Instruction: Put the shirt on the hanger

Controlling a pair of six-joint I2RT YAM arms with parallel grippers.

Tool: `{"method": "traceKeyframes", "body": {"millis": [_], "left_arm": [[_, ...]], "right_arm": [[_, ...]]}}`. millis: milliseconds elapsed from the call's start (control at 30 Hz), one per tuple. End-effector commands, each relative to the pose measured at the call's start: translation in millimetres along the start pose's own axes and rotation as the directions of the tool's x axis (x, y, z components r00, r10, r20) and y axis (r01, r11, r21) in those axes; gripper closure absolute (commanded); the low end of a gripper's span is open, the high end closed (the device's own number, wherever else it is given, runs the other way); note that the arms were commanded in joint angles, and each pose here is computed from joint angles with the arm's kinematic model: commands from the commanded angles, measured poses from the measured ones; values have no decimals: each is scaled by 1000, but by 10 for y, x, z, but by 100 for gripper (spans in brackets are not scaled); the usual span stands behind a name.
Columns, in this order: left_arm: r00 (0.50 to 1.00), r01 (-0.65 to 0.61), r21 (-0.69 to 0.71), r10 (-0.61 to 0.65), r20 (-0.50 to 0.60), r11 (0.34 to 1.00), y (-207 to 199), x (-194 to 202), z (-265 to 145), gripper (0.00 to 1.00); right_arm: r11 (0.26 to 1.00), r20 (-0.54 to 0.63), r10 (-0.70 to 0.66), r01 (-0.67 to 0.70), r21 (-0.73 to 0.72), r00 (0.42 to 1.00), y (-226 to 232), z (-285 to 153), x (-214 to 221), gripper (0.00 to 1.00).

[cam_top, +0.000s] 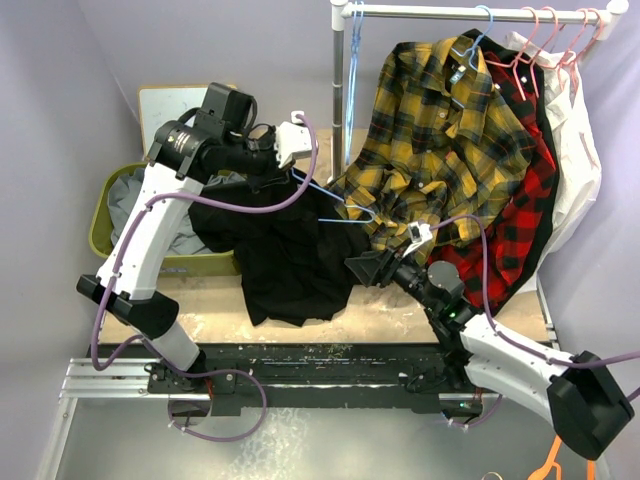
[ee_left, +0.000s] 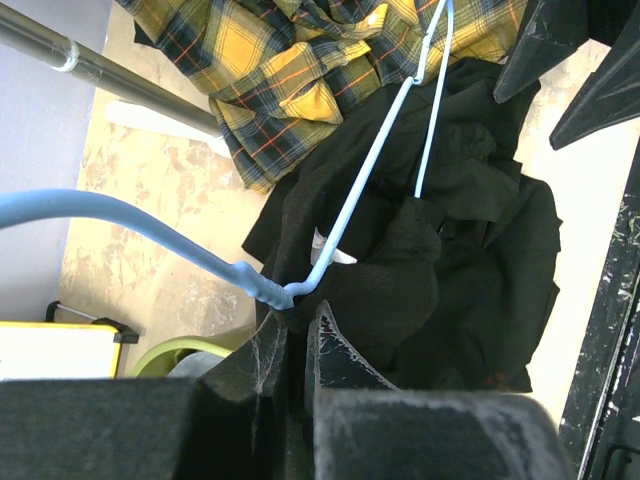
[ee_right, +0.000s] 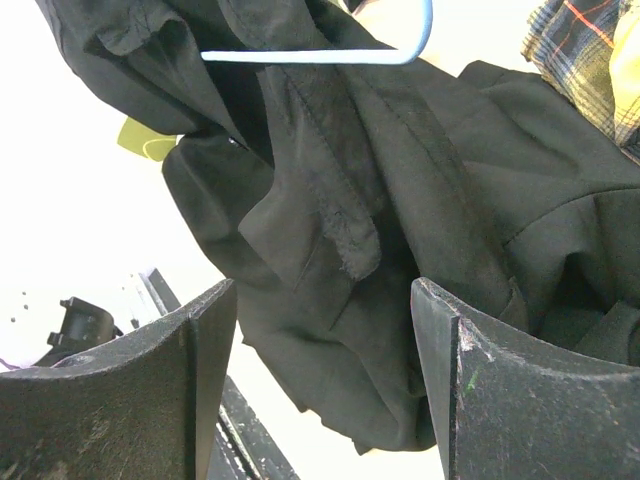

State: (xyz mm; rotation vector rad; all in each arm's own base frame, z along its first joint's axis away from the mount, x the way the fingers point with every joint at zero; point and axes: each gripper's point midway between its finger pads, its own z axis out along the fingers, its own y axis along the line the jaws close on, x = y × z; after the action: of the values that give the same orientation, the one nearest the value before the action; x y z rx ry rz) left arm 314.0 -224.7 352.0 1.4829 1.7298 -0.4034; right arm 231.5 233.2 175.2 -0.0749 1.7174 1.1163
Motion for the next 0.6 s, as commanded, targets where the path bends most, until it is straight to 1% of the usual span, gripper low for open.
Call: {"method": "traceKeyframes", "body": {"millis": [0, 200, 400, 567], "left_arm": [[997, -21, -37, 24, 73, 999, -2, -177, -181, 100], [997, -19, -32, 21, 73, 999, -14, -172, -181, 100], [998, -18, -32, 20, 63, 999, -21, -140, -172, 100], [998, -18, -33, 19, 53, 999, -16, -112, -155, 100]], "right_arm": [[999, 83, -26, 29, -39, 996, 130, 69, -223, 28], [999, 76, -45, 47, -22, 996, 65, 187, -200, 29], [997, 67, -34, 39, -64, 997, 118, 332, -185, 36], [995, 69, -31, 37, -94, 997, 182, 402, -217, 47]]}}
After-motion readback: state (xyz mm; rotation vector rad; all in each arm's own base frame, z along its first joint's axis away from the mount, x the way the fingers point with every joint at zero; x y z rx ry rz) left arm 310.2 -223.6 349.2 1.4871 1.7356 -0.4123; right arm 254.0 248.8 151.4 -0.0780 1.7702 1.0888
